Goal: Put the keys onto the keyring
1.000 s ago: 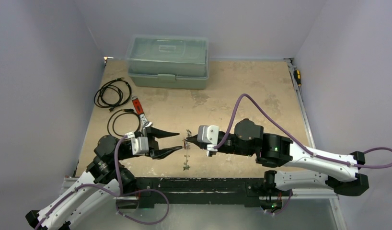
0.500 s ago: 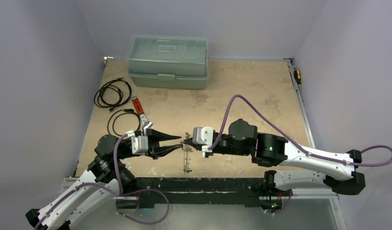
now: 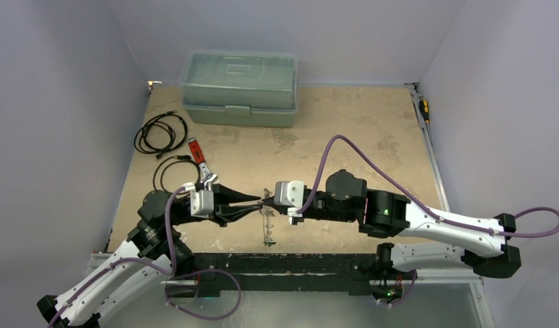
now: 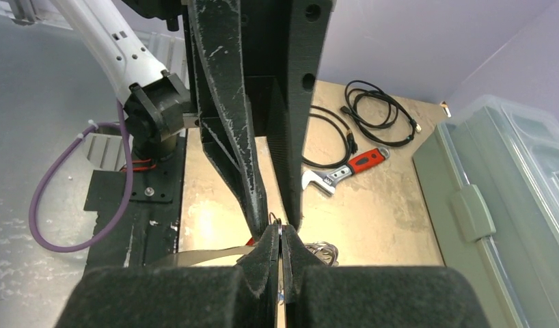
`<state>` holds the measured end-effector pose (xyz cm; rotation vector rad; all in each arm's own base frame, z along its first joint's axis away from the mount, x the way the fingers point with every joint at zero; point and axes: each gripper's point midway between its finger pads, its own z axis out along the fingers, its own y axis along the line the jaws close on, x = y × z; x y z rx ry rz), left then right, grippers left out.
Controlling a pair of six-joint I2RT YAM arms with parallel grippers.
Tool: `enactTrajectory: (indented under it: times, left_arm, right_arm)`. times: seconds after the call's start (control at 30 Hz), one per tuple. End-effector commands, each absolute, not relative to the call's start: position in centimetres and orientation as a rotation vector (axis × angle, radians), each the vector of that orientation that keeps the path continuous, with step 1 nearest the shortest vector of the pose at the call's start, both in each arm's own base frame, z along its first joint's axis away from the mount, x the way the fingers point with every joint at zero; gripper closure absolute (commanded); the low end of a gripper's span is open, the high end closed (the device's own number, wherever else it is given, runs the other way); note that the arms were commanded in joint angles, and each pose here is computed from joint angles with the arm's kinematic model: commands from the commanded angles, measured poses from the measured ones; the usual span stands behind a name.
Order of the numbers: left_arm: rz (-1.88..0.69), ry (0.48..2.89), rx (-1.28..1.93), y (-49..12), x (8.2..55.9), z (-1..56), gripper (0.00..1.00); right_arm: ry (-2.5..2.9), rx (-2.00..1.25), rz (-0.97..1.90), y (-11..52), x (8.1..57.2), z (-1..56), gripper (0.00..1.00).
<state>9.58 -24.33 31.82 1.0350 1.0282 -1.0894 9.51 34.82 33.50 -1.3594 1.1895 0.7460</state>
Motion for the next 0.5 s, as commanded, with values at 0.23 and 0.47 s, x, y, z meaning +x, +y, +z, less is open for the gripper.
enactTrajectory:
  times: [0.23,0.47]
  left_arm:
    - [-1.113,1.003,1.014,-24.3,9.3,32.7,1.0]
    - [-1.123,0.997,1.002,-24.2,9.2,32.9,0.75]
  right_arm:
    - [1.101,-1.261,0.75,33.7,9.7,37.9,1.0]
    - [1.096,-1.25,0.745,33.2,9.7,38.3,1.0]
